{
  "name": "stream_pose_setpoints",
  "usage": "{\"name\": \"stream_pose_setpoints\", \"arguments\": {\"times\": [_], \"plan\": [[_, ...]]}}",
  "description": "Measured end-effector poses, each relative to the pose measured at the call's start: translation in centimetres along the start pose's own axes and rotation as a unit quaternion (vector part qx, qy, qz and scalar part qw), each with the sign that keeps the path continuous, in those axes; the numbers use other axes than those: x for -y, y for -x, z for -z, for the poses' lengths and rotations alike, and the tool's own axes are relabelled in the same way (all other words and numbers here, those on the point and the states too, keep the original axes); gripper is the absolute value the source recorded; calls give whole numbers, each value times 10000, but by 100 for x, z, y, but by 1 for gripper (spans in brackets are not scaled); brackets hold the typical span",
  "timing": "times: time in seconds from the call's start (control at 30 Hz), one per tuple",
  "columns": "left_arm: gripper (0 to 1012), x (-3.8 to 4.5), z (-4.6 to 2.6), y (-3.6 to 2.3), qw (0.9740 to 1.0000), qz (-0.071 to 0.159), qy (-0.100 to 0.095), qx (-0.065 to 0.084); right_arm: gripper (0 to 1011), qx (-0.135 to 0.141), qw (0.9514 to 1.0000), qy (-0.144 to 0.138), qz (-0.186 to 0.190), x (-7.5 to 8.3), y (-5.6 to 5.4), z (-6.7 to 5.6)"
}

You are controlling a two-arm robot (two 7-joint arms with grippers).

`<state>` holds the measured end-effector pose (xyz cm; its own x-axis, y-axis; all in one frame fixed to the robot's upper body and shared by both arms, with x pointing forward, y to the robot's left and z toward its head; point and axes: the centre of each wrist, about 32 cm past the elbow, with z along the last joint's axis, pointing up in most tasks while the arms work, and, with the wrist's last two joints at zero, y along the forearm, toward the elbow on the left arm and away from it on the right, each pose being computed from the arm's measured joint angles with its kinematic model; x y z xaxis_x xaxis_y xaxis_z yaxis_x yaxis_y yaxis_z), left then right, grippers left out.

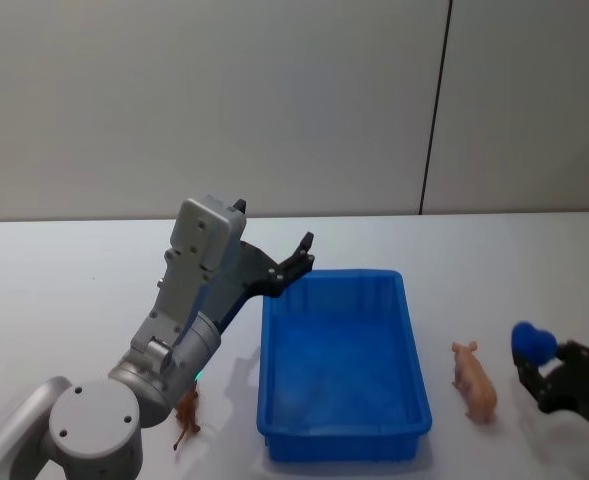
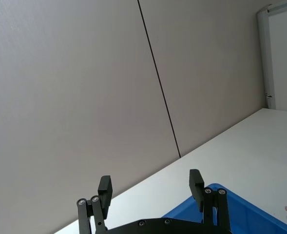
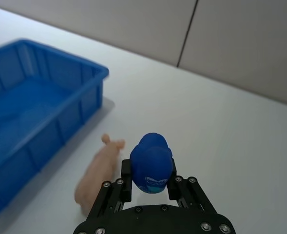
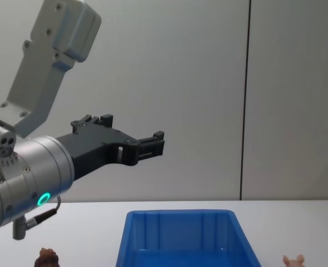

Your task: Pick up the two dolls from the table and place them into the box.

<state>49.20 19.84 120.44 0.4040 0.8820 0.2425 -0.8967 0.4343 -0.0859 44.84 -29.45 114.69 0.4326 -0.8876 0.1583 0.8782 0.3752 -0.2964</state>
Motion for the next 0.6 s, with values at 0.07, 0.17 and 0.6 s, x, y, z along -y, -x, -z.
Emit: {"name": "stream_pose_setpoints", "arguments": {"times": [0.07, 0.17, 0.6], "plan": [[1001, 0, 0, 0, 10000, 0, 0, 0, 380, 40, 9999, -94, -43, -4, 3, -51], [1001, 0, 0, 0, 10000, 0, 0, 0, 355, 140, 9992, -326, -202, -21, 25, -192], [1001, 0, 0, 0, 10000, 0, 0, 0, 280, 348, 9926, -689, -941, -155, 183, -518]]}}
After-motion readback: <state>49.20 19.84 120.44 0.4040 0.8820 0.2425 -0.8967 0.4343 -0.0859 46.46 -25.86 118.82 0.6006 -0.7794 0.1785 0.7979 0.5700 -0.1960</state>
